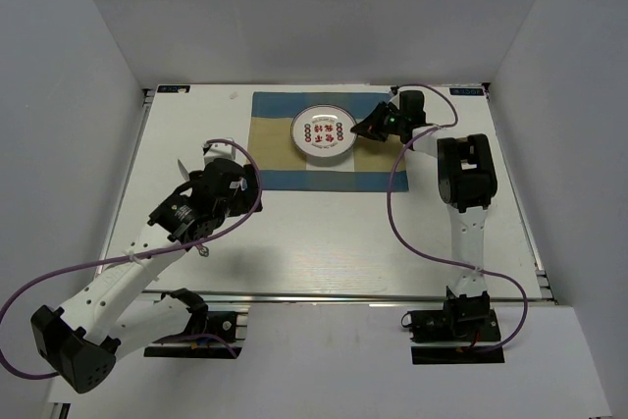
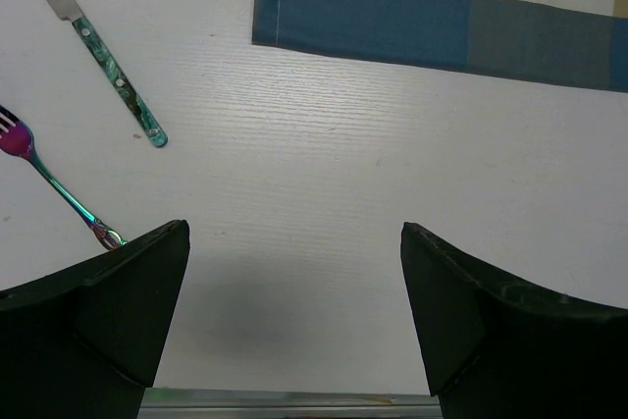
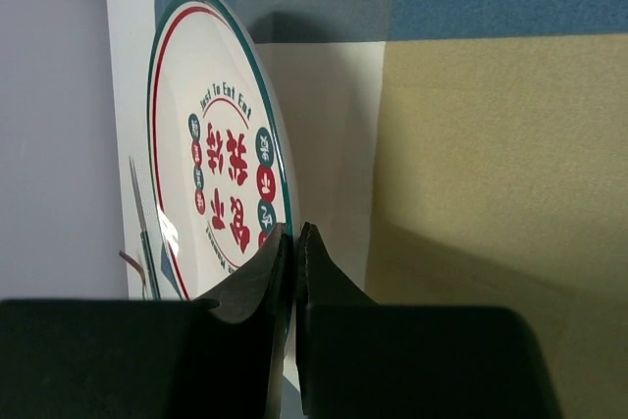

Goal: Set the dinner table for one person

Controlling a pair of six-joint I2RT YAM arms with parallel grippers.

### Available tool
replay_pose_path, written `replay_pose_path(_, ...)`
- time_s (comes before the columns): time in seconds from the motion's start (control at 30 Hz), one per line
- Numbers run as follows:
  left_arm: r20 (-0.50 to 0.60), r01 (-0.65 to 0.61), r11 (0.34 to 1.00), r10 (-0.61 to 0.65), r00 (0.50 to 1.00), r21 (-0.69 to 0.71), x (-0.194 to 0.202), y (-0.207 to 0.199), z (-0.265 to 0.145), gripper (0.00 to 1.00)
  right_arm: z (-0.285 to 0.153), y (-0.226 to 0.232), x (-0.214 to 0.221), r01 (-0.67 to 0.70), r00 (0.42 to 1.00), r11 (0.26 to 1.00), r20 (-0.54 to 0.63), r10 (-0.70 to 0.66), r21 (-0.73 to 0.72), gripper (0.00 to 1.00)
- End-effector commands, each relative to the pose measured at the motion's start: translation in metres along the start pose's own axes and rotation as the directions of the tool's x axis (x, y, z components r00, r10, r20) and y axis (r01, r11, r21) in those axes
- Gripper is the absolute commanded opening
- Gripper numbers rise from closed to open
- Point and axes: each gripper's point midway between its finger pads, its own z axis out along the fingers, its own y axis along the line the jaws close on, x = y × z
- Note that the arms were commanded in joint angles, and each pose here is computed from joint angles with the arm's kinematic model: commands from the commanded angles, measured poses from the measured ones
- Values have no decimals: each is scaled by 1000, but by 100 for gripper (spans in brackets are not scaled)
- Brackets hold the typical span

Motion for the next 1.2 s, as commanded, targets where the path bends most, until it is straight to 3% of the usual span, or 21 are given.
replay_pose_path(0.0, 11, -4, 1000, 4, 1000, 24, -2, -4, -2, 98, 2, 8, -12, 10, 999, 999, 32, -9, -31, 0)
replay_pose_path(0.17, 15, -4, 1000, 3, 1000, 29, -3, -4, -3, 98, 3, 3, -7, 1, 1000, 1000, 24, 0, -24, 0)
replay_pose_path(0.27, 12, -5, 1000, 4, 1000, 29, -3, -4, -2, 98, 3, 1, -5, -4, 1000, 1000, 18, 4, -22, 7)
replay_pose_path(0.37, 8, -8, 1000, 8, 1000, 27, -2, -4, -2, 98, -1, 2, -6, -4, 1000, 1000, 27, 5, -26, 47)
replay_pose_path(0.43, 12, -6, 1000, 6, 1000, 28, -2, -4, -2, 98, -5, 10, -7, 4, 1000, 999, 28, -2, -52, 83)
replay_pose_path(0.47, 12, -6, 1000, 6, 1000, 28, -2, -4, -2, 98, -7, 13, -7, 8, 1000, 998, 27, -7, -58, 89)
replay_pose_path(0.63, 13, -4, 1000, 4, 1000, 21, -2, -2, -3, 98, -37, 36, -39, 69, 989, 998, 133, -67, -11, 89)
replay_pose_path(0.83, 22, 5, 1000, -5, 1000, 0, -3, 3, -4, 98, -100, 48, -85, 158, 951, 952, 219, -218, 264, 89)
replay_pose_path(0.87, 25, 11, 1000, -11, 1000, -3, -4, 3, -4, 98, -113, 38, -76, 152, 962, 927, 165, -219, 344, 89)
replay_pose_path(0.93, 19, 15, 999, -15, 1000, -30, -3, 7, -3, 98, -145, 40, -94, 146, 939, 867, 208, -273, 476, 89)
replay_pose_path(0.97, 17, 18, 999, -17, 1000, -42, -2, 8, -3, 98, -164, 23, -90, 112, 940, 803, 200, -277, 586, 89)
replay_pose_path(1.1, 12, 29, 997, -28, 1000, -76, -1, 14, -3, 98, -231, -6, -60, 21, 950, 687, 200, -241, 727, 89)
replay_pose_path(1.17, 16, 33, 996, -31, 999, -79, -1, 15, -3, 98, -259, -6, -52, -6, 939, 673, 235, -250, 740, 89)
